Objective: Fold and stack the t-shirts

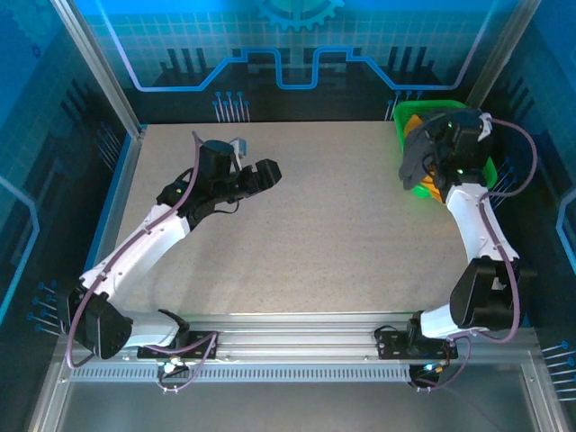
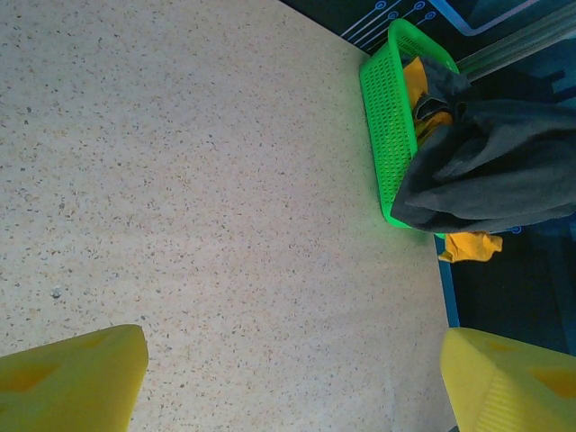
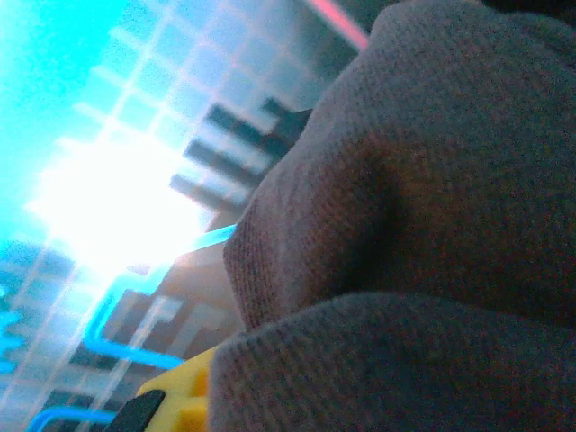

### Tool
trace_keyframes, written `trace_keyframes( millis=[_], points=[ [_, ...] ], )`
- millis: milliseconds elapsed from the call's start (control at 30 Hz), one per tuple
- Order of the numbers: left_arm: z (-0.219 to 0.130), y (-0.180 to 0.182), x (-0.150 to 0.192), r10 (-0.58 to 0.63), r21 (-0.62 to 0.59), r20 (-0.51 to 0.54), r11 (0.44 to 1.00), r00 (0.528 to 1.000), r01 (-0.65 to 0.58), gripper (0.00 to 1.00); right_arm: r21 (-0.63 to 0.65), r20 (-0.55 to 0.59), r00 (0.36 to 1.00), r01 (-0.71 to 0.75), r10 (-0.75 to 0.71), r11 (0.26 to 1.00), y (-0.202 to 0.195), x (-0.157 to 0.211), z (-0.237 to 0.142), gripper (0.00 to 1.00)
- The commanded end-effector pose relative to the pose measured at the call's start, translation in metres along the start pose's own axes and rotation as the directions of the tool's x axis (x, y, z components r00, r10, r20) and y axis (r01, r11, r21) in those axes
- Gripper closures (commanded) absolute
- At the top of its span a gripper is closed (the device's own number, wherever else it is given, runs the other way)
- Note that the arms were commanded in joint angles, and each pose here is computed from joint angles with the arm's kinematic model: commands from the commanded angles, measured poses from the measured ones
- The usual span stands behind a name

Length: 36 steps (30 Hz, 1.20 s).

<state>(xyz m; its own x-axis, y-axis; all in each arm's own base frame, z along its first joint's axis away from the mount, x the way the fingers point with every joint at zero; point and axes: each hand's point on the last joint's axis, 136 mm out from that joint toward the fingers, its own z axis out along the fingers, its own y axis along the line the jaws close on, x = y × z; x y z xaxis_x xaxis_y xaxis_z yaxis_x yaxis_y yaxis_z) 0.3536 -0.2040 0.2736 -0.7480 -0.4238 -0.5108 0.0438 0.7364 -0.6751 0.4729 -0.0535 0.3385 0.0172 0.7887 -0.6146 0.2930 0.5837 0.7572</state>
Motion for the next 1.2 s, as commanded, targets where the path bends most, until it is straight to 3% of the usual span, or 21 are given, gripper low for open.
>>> trace_keyframes(
  millis=[0, 133, 233, 367, 433, 533, 600, 667, 733, 833, 933, 1033, 1167],
  points=[
    [-0.004, 0.002, -0.003, 0.006, -0.025, 0.009, 1.000, 1.000, -0.006, 0.14, -0.275, 0.123, 0.984, 0.158, -0.129, 0.948, 0.121, -0.033, -0.059, 1.00],
    [-0.011, 0.009, -0.017, 0.011, -0.083, 0.048, 0.997, 0.999, -0.007, 0.13, -0.291, 0.145, 0.948, 0.315, -0.284, 0.903, 0.175, -0.007, -0.096, 1.00],
    [-0.020, 0.021, -0.030, -0.006, -0.153, 0.089, 0.988, 0.996, 0.020, 0.13, -0.292, 0.098, 0.920, 0.391, -0.379, 0.873, 0.193, 0.040, -0.115, 1.00],
    [-0.042, 0.045, -0.048, -0.043, -0.253, 0.168, 0.964, 0.985, 0.085, 0.13, -0.346, -0.054, 0.861, 0.459, -0.506, 0.818, 0.197, 0.148, -0.138, 1.00],
    [-0.055, 0.062, -0.054, -0.067, -0.311, 0.200, 0.942, 0.977, 0.129, 0.13, -0.424, -0.188, 0.805, 0.450, -0.562, 0.786, 0.192, 0.225, -0.151, 0.97],
    [-0.068, 0.085, -0.056, -0.100, -0.365, 0.222, 0.914, 0.970, 0.177, 0.13, -0.644, -0.331, 0.640, 0.383, -0.693, 0.662, 0.200, 0.336, -0.188, 0.58],
    [-0.072, 0.097, -0.052, -0.123, -0.386, 0.219, 0.900, 0.968, 0.202, 0.13, -0.726, -0.349, 0.538, 0.362, -0.767, 0.584, 0.200, 0.378, -0.208, 0.38],
    [-0.074, 0.107, -0.046, -0.138, -0.404, 0.207, 0.889, 0.968, 0.213, 0.13, -0.736, -0.375, 0.481, 0.365, -0.793, 0.570, 0.192, 0.390, -0.208, 0.25],
    [-0.073, 0.116, -0.034, -0.162, -0.422, 0.182, 0.878, 0.970, 0.226, 0.13, -0.690, -0.408, 0.476, 0.397, -0.779, 0.605, 0.173, 0.380, -0.187, 0.23],
    [-0.066, 0.128, -0.011, -0.233, -0.443, 0.130, 0.856, 0.964, 0.266, 0.12, -0.561, -0.505, 0.508, 0.421, -0.697, 0.713, 0.129, 0.354, -0.143, 0.24],
    [-0.057, 0.141, 0.017, -0.342, -0.450, 0.087, 0.824, 0.936, 0.343, 0.12, -0.425, -0.610, 0.500, 0.449, -0.615, 0.786, 0.078, 0.339, -0.107, 0.27],
    [-0.038, 0.146, 0.045, -0.468, -0.414, 0.034, 0.797, 0.883, 0.439, 0.14, -0.315, -0.715, 0.441, 0.490, -0.543, 0.813, 0.028, 0.340, -0.085, 0.31],
    [-0.015, 0.144, 0.073, -0.539, -0.422, -0.030, 0.770, 0.842, 0.478, 0.20, -0.182, -0.808, 0.389, 0.551, -0.444, 0.814, -0.030, 0.345, -0.071, 0.32]
  ],
)
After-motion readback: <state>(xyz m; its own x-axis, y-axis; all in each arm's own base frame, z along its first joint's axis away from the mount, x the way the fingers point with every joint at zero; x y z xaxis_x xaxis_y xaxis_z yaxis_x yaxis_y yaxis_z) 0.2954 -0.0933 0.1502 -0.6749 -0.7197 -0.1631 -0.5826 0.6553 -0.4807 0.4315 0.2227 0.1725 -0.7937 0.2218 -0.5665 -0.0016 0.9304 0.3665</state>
